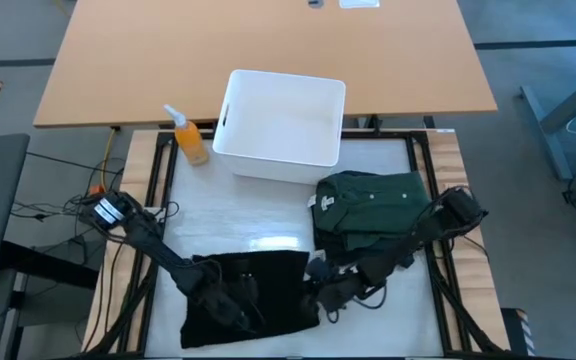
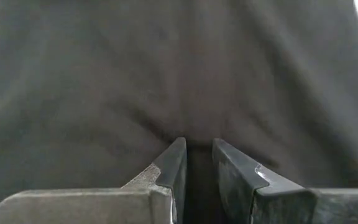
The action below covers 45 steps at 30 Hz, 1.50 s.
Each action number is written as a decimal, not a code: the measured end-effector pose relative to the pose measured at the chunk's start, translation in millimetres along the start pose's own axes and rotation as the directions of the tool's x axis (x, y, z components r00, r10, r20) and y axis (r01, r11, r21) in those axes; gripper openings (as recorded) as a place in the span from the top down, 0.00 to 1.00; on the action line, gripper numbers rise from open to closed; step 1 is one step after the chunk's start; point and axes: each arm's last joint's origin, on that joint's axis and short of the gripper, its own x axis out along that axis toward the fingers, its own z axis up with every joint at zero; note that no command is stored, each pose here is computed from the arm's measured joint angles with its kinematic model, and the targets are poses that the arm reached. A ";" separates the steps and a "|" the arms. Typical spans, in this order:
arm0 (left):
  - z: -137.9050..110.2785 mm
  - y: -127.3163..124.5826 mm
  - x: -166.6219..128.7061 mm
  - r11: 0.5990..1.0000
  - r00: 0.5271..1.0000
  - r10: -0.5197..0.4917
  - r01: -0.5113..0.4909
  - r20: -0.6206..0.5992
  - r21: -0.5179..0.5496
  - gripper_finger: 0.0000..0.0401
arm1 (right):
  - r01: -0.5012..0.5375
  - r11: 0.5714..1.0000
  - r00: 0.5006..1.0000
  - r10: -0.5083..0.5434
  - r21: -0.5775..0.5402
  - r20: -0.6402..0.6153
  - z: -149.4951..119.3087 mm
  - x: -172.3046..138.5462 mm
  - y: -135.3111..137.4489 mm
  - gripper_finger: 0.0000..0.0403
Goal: Fold laundry
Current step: Fold the black shirt from the white laundry organizer
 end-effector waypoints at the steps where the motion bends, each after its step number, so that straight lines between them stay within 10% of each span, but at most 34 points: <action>1: -3.2 1.5 4.5 1.000 1.000 -0.016 0.016 0.024 -0.013 0.84 | -0.010 1.000 1.000 0.010 -0.013 -0.006 5.3 -7.7 2.2 0.89; 8: 5.4 9.0 52.5 0.999 0.984 -0.031 0.038 0.175 -0.039 0.84 | -0.138 0.984 0.990 0.137 -0.111 -0.009 43.0 -64.2 20.0 0.90; 15: 73.4 19.1 97.5 0.998 0.947 -0.018 0.000 0.322 0.057 0.84 | -0.260 0.950 0.965 0.253 -0.173 -0.065 61.8 -93.0 33.4 0.90; 23: 127.9 26.7 59.0 0.966 1.000 -0.027 0.024 0.010 0.258 0.84 | -0.163 0.967 0.983 0.142 -0.196 -0.121 64.9 -116.0 33.3 0.90; 33: 81.7 2.3 8.5 0.970 0.993 0.028 0.001 -0.115 0.243 0.84 | -0.123 0.961 0.986 0.090 -0.248 -0.140 65.0 -114.1 28.5 0.90; 45: 38.7 22.0 65.8 0.998 0.998 -0.029 0.026 0.053 0.052 0.84 | -0.156 0.961 0.986 0.138 -0.228 -0.093 66.5 -96.4 34.2 0.90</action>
